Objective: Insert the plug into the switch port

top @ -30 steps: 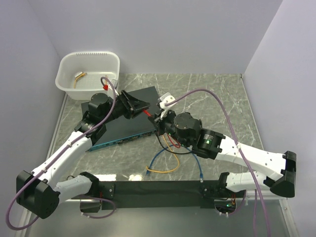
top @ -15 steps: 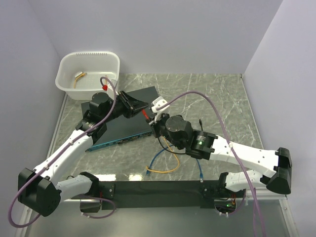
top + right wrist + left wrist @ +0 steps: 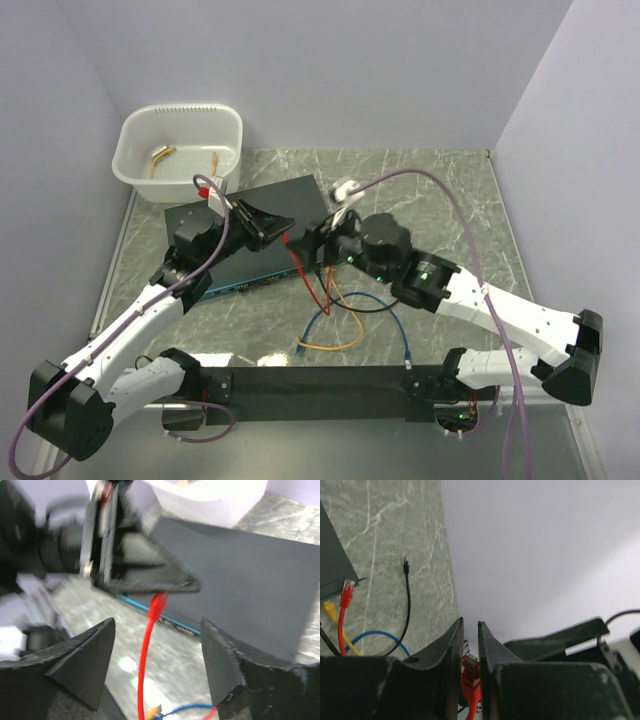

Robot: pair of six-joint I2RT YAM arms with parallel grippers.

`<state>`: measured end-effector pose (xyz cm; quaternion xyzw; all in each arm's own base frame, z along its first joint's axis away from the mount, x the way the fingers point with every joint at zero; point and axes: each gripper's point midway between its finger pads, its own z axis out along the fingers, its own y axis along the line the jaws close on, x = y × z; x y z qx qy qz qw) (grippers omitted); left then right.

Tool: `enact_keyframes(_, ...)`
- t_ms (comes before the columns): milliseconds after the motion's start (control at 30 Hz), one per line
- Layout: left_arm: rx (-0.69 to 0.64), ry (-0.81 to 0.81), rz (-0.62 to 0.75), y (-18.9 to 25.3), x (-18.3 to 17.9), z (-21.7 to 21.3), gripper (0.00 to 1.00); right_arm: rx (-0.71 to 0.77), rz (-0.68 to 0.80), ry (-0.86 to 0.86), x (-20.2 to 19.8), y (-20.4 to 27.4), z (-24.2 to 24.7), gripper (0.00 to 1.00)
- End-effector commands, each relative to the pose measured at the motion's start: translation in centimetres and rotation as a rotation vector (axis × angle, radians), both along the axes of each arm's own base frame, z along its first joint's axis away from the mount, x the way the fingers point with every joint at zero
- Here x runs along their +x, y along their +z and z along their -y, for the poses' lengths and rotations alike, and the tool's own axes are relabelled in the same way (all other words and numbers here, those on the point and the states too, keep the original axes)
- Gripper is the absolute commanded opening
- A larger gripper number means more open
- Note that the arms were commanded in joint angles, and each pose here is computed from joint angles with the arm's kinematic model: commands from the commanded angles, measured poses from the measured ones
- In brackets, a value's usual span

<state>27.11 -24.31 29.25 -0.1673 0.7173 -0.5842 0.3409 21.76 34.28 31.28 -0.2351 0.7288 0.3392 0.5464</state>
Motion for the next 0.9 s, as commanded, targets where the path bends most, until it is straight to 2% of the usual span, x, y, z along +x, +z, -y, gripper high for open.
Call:
enact_keyframes(0, -0.072, 0.042, 0.150, 3.1, -0.1, -0.7, 0.01, 0.235, -0.091, 0.100, -1.1, 5.4, 0.2, 0.73)
enact_keyframes(300, -0.138, 0.066, 0.281, 4.9, -1.0, -1.6, 0.01, 0.288, -0.273, 0.246, -1.6, 4.2, -1.4, 0.54)
enact_keyframes(433, -0.146, 0.065, 0.325, 5.5, -1.5, -1.8, 0.01, 0.295, -0.296, 0.268, -1.6, 4.0, -2.2, 0.47)
enact_keyframes(867, -0.145, 0.040, 0.346, 5.4, -1.7, -1.4, 0.01, 0.309, -0.293, 0.261, -0.6, 3.9, -2.6, 0.44)
